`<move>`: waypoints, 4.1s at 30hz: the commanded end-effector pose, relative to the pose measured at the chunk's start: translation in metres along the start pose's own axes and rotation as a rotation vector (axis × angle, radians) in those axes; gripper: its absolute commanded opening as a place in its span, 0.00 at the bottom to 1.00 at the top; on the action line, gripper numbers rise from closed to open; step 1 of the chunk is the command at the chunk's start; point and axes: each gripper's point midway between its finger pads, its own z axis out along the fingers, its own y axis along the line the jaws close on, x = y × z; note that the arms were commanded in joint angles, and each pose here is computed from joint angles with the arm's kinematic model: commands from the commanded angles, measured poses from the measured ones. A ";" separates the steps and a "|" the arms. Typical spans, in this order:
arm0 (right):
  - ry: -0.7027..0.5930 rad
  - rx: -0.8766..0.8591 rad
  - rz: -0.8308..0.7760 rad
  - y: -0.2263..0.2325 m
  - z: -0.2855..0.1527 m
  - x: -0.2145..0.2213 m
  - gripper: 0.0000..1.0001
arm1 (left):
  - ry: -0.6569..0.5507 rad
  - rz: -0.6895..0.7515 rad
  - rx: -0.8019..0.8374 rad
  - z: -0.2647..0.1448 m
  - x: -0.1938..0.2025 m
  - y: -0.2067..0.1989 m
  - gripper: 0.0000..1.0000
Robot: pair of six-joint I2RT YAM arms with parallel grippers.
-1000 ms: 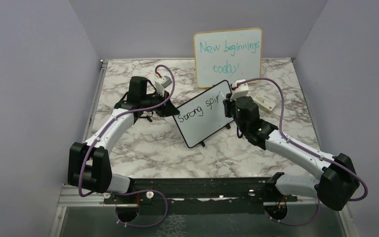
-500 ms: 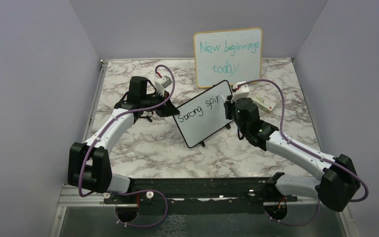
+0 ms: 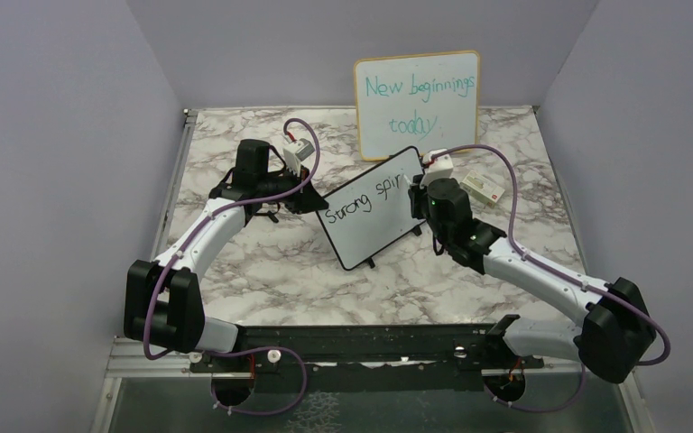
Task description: Write a sentence on the whiteboard
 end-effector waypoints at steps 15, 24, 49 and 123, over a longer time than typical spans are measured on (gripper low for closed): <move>0.045 0.026 0.005 -0.006 0.000 0.016 0.00 | 0.179 -0.049 -0.163 0.005 0.060 0.037 0.00; 0.086 0.027 0.009 -0.009 -0.005 0.031 0.00 | 0.179 -0.051 -0.162 0.005 0.060 0.036 0.00; -0.077 0.007 0.059 -0.013 -0.024 -0.014 0.01 | 0.132 -0.050 -0.221 -0.002 0.043 0.037 0.20; -0.225 -0.223 -0.043 0.026 -0.019 -0.028 0.01 | -0.086 -0.081 -0.022 -0.034 -0.064 0.017 0.51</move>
